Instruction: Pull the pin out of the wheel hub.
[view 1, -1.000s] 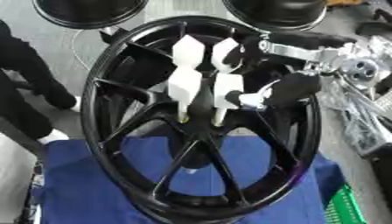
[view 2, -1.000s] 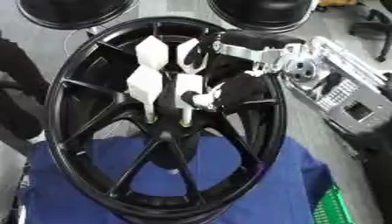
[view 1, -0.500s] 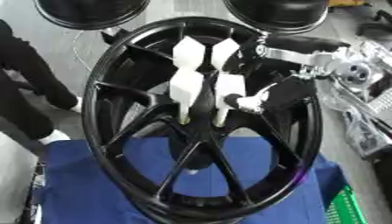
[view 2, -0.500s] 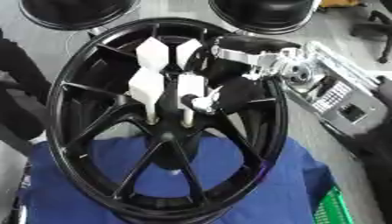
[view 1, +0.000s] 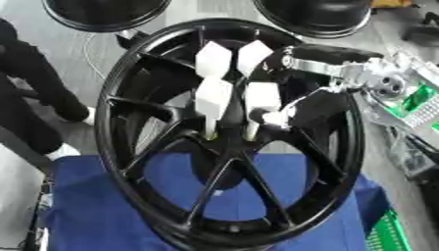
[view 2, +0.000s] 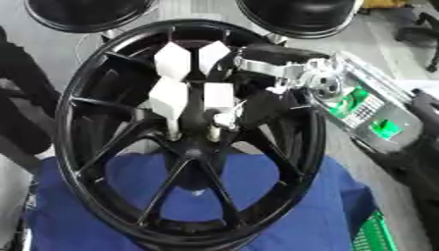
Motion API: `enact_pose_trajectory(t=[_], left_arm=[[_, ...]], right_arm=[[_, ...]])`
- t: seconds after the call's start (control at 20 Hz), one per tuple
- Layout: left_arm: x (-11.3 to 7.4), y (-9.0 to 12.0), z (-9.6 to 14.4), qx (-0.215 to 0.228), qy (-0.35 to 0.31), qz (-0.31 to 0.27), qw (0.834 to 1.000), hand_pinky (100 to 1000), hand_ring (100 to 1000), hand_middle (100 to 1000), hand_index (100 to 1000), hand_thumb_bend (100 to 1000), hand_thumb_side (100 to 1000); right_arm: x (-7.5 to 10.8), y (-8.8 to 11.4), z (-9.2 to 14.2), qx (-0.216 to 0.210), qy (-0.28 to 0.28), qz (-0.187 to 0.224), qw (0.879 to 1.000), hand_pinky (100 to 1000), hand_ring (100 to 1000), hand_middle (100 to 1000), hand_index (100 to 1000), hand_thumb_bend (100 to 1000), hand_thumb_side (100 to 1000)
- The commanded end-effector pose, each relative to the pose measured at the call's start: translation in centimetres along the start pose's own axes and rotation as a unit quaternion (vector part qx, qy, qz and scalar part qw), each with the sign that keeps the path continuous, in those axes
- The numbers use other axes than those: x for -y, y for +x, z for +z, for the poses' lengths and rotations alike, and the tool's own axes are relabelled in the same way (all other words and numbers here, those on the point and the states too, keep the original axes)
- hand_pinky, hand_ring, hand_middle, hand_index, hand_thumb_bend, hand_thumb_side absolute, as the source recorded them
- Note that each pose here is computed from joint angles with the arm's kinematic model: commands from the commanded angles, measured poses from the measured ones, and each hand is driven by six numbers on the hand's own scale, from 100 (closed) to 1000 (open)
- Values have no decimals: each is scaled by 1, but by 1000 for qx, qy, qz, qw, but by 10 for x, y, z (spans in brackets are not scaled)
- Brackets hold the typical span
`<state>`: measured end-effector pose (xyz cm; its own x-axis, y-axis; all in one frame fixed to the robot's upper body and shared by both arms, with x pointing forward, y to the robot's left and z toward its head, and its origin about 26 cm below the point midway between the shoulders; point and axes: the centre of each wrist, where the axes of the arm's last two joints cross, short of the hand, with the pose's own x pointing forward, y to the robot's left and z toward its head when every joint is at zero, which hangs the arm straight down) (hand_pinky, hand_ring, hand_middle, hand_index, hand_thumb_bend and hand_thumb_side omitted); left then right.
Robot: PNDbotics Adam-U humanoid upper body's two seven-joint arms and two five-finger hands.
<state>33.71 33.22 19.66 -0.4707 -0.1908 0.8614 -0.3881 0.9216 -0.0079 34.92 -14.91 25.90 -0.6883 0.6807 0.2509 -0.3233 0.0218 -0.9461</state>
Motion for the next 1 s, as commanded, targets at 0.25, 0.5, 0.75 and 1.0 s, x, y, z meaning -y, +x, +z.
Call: enact_pose_trajectory(t=[0.25,0.5,0.75,1.0], left_arm=[[1,10,-4,18,-8,2,1000,598,746,682,732,287,821],[1,10,-3,16,-10,0,1000,597,746,679,732,286,822],[1,9,-3,14,-12,-3,1000,597,746,678,732,286,822],[0,9,-3,14,-13,-4,1000,596,746,676,731,286,822]], right_arm=[[6,-4,1,-9,-4,9,1000,763,695,724,801,257,411],[8,-6,6,-12,-8,10,1000,764,698,728,804,242,388],[15,-4,12,-12,-17,14,1000,763,697,729,804,223,372],[19,-2,14,-12,-16,8,1000,756,692,725,802,187,373]])
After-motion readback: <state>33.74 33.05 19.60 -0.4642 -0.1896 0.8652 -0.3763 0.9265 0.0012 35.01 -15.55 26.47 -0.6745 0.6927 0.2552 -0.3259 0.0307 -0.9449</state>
